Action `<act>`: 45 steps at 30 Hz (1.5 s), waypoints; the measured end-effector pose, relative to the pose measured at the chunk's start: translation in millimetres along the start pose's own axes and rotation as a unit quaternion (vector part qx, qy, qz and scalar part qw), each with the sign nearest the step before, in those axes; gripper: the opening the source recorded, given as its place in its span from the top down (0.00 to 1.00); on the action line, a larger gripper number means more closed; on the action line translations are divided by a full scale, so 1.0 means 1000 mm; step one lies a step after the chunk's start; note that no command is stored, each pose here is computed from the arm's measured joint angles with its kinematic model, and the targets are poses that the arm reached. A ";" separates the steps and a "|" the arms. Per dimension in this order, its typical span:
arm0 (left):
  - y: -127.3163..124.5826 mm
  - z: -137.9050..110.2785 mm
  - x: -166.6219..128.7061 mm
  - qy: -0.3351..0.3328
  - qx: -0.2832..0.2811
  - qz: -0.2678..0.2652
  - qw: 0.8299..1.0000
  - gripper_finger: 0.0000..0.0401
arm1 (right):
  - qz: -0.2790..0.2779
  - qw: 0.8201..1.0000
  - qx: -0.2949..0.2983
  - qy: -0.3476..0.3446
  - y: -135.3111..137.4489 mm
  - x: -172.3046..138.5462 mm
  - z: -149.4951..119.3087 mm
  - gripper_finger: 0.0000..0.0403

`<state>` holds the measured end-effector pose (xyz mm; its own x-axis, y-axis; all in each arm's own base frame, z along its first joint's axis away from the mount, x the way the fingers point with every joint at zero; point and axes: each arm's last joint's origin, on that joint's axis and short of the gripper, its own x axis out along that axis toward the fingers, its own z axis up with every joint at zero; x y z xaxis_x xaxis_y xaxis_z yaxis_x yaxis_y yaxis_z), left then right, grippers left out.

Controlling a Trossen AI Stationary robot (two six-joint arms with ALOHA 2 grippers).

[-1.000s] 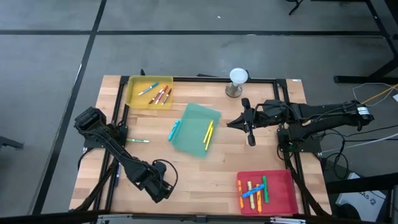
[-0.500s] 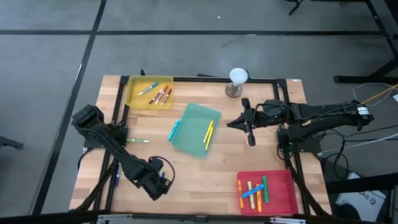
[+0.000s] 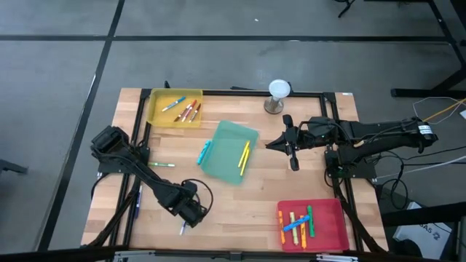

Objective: Pick & Place Markers
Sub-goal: Put the right blue marker pen into the yellow bin

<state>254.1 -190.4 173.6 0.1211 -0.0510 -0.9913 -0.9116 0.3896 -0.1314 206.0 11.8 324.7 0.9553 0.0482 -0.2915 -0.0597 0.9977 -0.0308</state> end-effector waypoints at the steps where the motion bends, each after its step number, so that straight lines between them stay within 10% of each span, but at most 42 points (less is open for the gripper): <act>1: -0.001 0.001 0.003 0.003 0.000 0.006 1.000 0.35 | 0.000 1.000 0.000 0.000 0.000 0.000 0.000 0.97; 23: -0.002 -0.020 0.031 0.005 -0.012 0.027 1.000 0.36 | 0.000 1.000 -0.002 0.001 0.000 0.000 0.000 0.97; 45: -0.001 -0.020 0.032 0.016 -0.003 0.028 0.999 0.72 | 0.000 1.000 -0.002 0.001 0.000 0.000 0.000 0.97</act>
<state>251.1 -211.0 141.8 0.0575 -0.0591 -0.9966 -0.9190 0.3870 -0.0760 206.0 11.7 324.4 0.9546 0.0478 -0.2941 -0.0605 0.9976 -0.0344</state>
